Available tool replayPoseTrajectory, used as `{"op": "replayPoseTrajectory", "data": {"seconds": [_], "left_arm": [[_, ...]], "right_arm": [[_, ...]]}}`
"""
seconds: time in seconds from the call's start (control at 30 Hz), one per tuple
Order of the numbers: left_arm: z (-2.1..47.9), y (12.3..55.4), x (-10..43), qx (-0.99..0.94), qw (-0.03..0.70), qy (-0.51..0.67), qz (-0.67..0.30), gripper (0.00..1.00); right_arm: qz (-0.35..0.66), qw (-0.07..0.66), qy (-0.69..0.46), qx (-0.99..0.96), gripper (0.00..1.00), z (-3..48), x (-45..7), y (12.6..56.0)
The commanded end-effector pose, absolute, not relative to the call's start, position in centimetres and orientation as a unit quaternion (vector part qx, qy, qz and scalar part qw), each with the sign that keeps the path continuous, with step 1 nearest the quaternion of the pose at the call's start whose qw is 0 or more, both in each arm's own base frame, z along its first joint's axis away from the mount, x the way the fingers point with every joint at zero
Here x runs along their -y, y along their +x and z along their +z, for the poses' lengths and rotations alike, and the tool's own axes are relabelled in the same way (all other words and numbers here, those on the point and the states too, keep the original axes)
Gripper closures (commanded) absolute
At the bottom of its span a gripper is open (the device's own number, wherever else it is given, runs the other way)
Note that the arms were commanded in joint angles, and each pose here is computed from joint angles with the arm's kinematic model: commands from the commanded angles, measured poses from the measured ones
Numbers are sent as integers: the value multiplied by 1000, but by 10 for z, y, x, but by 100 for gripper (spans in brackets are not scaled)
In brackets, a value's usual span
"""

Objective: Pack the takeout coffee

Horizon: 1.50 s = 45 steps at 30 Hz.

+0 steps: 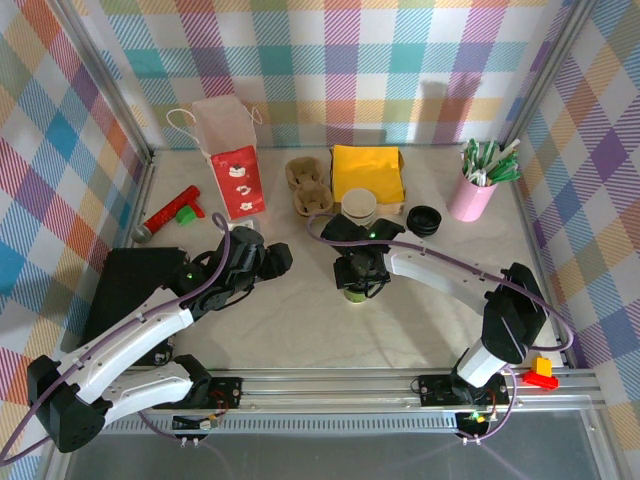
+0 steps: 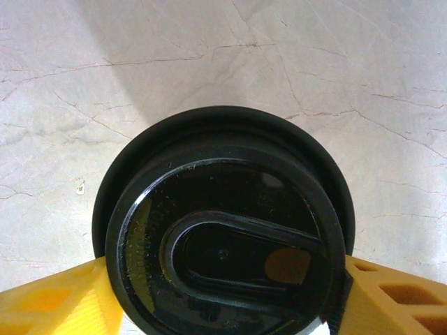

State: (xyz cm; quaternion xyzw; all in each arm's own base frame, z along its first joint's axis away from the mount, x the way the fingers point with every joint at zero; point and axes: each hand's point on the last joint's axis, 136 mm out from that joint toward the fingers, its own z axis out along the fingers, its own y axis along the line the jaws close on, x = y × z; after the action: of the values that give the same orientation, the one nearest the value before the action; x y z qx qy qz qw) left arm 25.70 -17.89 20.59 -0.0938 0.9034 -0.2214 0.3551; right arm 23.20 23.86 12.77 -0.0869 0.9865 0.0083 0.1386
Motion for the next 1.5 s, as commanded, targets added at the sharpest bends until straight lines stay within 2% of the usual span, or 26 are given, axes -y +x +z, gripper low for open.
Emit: {"op": "replayPoseTrajectory", "data": {"seconds": [0.0, 0.57, 1.1, 1.47], "left_arm": [[211, 258, 175, -898, 364, -96, -228, 32], [217, 262, 178, -897, 367, -93, -230, 32], [219, 259, 175, -896, 368, -93, -228, 32], [219, 258, 173, -897, 368, -97, -226, 32]], "right_arm": [[0, 123, -91, -988, 30, 123, -235, 229], [5, 149, -71, -986, 32, 143, -208, 249], [-24, 195, 61, -979, 31, 148, -87, 310], [-28, 192, 155, -969, 31, 138, -18, 337]]}}
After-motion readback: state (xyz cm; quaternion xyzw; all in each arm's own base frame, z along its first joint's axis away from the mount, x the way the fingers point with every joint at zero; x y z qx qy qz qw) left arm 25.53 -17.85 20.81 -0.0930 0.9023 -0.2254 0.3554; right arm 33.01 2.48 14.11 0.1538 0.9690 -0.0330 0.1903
